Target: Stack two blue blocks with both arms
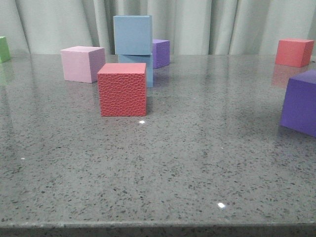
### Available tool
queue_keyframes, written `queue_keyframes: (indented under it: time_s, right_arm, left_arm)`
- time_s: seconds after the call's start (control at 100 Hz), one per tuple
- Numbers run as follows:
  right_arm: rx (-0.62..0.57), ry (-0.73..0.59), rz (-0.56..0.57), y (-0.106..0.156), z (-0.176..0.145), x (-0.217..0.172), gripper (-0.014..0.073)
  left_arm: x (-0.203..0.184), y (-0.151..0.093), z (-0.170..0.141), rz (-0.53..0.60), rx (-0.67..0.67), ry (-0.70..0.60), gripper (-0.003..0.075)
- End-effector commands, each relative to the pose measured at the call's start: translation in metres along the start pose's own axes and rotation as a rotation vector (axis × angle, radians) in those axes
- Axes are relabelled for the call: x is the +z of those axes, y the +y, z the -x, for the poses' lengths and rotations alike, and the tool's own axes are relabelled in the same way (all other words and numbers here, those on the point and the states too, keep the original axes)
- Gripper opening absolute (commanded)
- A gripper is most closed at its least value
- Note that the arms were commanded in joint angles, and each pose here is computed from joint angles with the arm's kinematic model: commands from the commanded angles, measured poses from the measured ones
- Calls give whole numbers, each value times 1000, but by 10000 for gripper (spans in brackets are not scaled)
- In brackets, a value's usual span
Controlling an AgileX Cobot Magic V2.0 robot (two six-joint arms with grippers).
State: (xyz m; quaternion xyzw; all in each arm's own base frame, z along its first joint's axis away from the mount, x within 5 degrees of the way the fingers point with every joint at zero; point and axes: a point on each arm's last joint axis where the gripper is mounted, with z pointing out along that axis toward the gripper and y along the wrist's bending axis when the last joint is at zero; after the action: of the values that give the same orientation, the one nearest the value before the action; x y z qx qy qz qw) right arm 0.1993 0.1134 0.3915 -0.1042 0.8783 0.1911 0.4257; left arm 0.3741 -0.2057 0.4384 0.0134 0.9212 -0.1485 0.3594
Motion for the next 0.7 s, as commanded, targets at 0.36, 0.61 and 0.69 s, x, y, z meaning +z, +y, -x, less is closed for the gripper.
queue_keyframes:
  time_s: [0.36,0.61,0.69]
  right_arm:
    - [-37,-225,40,-4,-11,-44,588]
    - [-72,-281,24,-9,-21,-65,588]
    - [-80,-298,21,-11,-27,-70,588]
  left_arm:
    - [-110,6,10,-9,134,-228,410]
    - [-128,30,-12,115,171,-199,367]
    - [-132,36,-24,116,180,-190,354]
